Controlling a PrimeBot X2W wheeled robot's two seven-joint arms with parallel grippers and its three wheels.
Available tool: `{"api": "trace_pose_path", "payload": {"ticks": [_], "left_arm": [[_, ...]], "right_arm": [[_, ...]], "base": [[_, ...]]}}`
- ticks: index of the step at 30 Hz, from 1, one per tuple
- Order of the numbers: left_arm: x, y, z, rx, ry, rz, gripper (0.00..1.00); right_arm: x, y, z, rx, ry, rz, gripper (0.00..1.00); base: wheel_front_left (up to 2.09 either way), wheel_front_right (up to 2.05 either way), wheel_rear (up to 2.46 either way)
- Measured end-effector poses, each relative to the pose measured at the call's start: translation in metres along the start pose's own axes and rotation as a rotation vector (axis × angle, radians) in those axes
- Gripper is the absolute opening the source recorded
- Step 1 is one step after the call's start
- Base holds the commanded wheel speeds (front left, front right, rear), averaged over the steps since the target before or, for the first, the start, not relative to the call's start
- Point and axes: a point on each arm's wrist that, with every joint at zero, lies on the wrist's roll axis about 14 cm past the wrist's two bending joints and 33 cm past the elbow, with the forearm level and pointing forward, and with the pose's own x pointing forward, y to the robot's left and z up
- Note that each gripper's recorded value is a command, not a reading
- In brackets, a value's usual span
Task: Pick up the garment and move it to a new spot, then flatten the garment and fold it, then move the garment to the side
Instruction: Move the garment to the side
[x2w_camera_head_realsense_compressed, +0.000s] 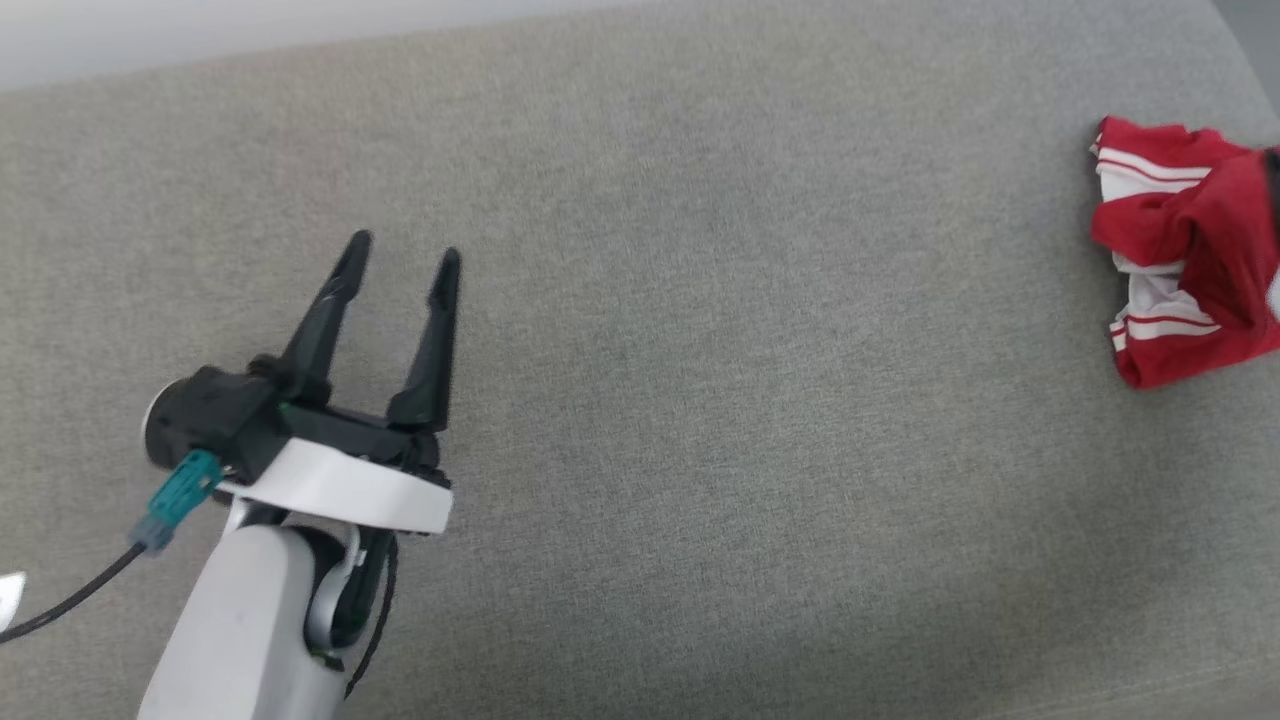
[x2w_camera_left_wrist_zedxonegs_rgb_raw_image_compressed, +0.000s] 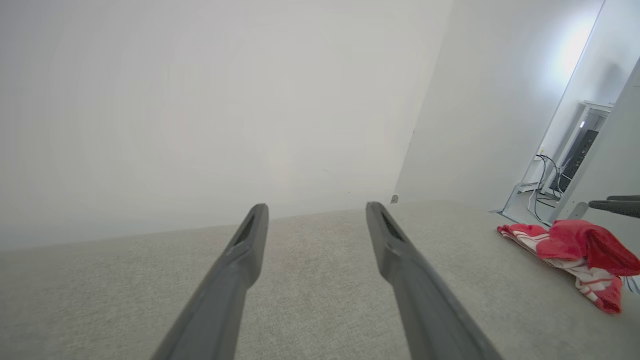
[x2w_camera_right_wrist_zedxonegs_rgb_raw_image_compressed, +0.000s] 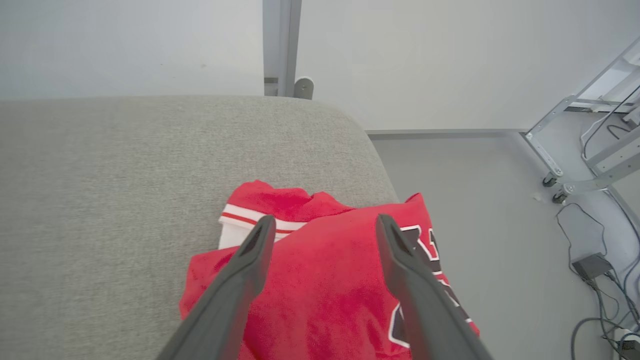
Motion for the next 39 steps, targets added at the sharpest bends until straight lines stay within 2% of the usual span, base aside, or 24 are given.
{"api": "trace_pose_path", "payload": {"ticks": [8,13,19,39], "left_arm": [[-0.03,0.018,0.023,0.043,-0.034,0.096,1.0],[-0.05,0.023,0.042,0.085,-0.069,0.14,1.0],[-0.083,0.034,0.055,0.112,-0.088,0.225,1.0],[-0.181,0.055,0.072,0.165,-0.093,0.425,1.0]], "right_arm": [[-0.025,0.042,0.011,0.064,-0.133,0.125,1.0],[-0.045,0.065,0.019,0.059,-0.226,0.202,1.0],[-0.07,0.088,0.026,0.12,-0.315,0.276,1.0],[-0.141,0.129,0.007,0.247,-0.475,0.385,1.0]], "base": [[0.0,0.0,0.0],[0.0,0.0,0.0],[0.0,0.0,0.0],[0.0,0.0,0.0]]}}
